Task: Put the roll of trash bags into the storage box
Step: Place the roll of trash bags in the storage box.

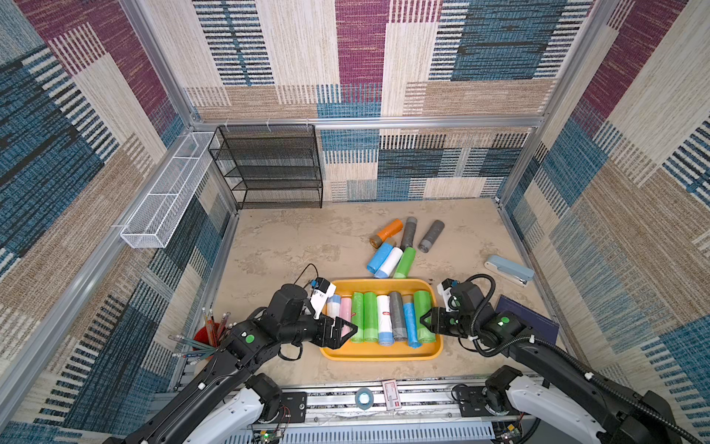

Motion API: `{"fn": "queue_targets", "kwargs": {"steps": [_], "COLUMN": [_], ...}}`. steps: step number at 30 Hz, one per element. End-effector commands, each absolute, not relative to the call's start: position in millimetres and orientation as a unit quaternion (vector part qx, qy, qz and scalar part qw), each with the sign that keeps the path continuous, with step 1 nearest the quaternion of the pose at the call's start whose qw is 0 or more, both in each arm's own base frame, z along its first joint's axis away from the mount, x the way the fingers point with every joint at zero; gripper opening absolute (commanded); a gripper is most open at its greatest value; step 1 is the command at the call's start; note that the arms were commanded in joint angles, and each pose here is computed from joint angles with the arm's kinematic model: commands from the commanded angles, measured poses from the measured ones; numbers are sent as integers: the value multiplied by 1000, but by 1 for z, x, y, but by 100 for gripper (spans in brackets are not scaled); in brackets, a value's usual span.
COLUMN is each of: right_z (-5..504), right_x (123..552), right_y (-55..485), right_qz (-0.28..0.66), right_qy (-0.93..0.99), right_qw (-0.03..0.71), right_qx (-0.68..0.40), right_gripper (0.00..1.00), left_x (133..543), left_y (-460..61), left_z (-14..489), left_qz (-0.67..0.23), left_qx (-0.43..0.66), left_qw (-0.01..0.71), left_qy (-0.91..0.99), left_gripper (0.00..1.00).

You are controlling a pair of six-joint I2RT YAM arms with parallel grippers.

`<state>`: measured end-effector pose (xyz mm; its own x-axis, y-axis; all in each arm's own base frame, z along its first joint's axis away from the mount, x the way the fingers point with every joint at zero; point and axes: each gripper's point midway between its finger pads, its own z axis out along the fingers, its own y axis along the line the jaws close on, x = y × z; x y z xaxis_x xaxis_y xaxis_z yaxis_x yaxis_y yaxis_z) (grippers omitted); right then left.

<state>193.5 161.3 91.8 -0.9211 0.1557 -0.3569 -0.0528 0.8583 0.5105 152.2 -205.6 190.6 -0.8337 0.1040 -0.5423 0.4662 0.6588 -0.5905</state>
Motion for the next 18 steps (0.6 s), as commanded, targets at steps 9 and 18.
{"fn": "queue_targets", "kwargs": {"steps": [9,18], "right_z": [97,101], "right_x": [198,199], "right_y": [160,159], "right_qz": [252,250], "right_qy": [946,946], "right_qw": [201,206], "right_qx": [25,28], "right_gripper": [55,58], "left_x": [154,154], "left_y": [-207,-206], "left_z": [193,193], "left_qz": [-385,-384], "left_qx": [159,159], "left_qw": [242,245], "left_qy": [876,876], "left_gripper": [97,98]}}
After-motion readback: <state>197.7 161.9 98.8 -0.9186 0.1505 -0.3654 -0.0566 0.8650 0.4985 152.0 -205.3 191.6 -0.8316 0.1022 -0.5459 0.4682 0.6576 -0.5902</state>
